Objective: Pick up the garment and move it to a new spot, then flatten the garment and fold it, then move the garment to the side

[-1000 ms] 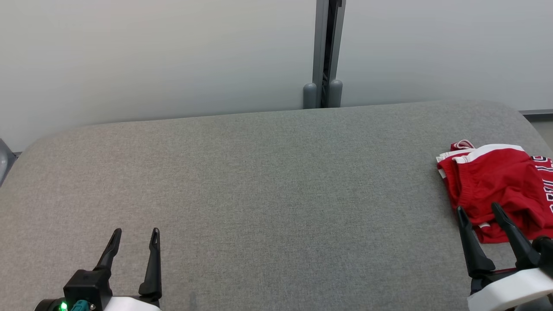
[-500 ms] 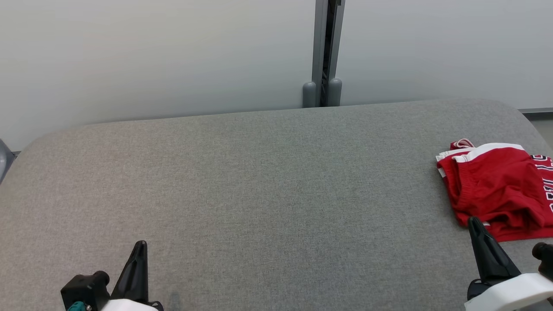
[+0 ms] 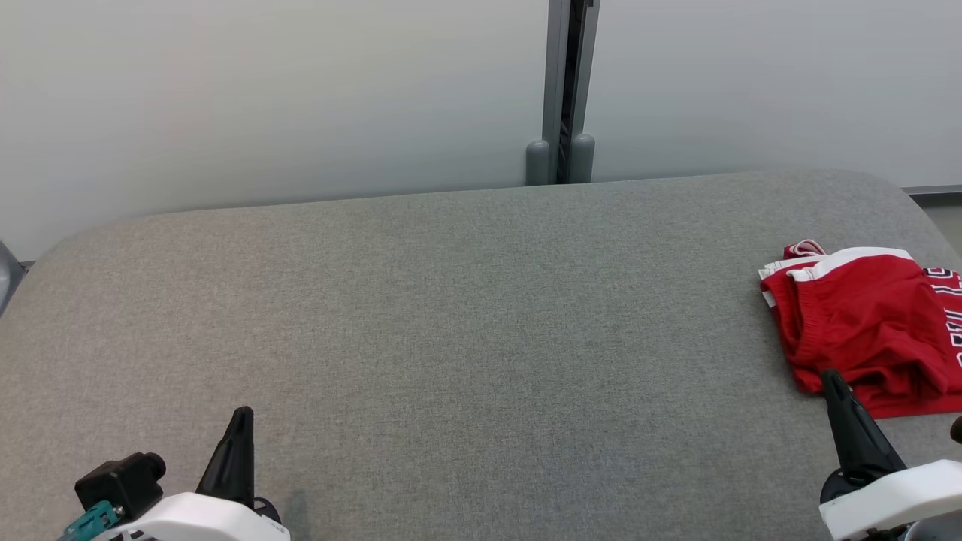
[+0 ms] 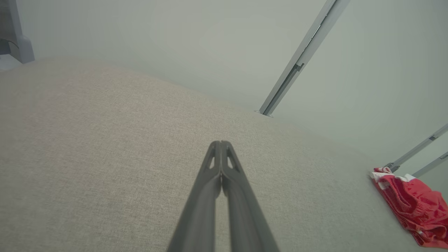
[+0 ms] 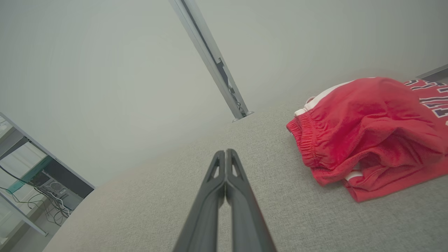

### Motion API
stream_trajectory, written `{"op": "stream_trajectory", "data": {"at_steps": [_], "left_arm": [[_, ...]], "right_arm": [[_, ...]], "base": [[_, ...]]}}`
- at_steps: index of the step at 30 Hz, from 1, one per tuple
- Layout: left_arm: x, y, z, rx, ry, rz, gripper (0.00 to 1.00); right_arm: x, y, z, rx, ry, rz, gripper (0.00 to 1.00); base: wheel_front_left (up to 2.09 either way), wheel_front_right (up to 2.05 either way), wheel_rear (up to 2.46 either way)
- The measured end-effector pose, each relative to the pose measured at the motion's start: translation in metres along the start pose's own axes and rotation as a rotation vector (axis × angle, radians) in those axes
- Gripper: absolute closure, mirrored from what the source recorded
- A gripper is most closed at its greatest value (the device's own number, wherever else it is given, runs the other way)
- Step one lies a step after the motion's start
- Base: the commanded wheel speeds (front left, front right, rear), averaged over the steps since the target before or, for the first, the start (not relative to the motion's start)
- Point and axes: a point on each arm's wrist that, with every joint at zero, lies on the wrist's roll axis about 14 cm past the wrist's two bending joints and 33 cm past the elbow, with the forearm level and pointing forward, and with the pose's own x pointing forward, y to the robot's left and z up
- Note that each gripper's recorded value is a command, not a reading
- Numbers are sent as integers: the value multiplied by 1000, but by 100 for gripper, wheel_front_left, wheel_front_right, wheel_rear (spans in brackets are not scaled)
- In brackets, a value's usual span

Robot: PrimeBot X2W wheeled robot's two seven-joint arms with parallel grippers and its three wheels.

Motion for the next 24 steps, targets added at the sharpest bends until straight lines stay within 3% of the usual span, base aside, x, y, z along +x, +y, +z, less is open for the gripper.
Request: {"op": "stream_trajectory", "data": {"at_steps": [24], "left_arm": [[15,-2,2,-350,26,-24,100]], "right_arm": [[10,-9,0,336,-11,-21,100]], "base": [[0,0,0]]}}
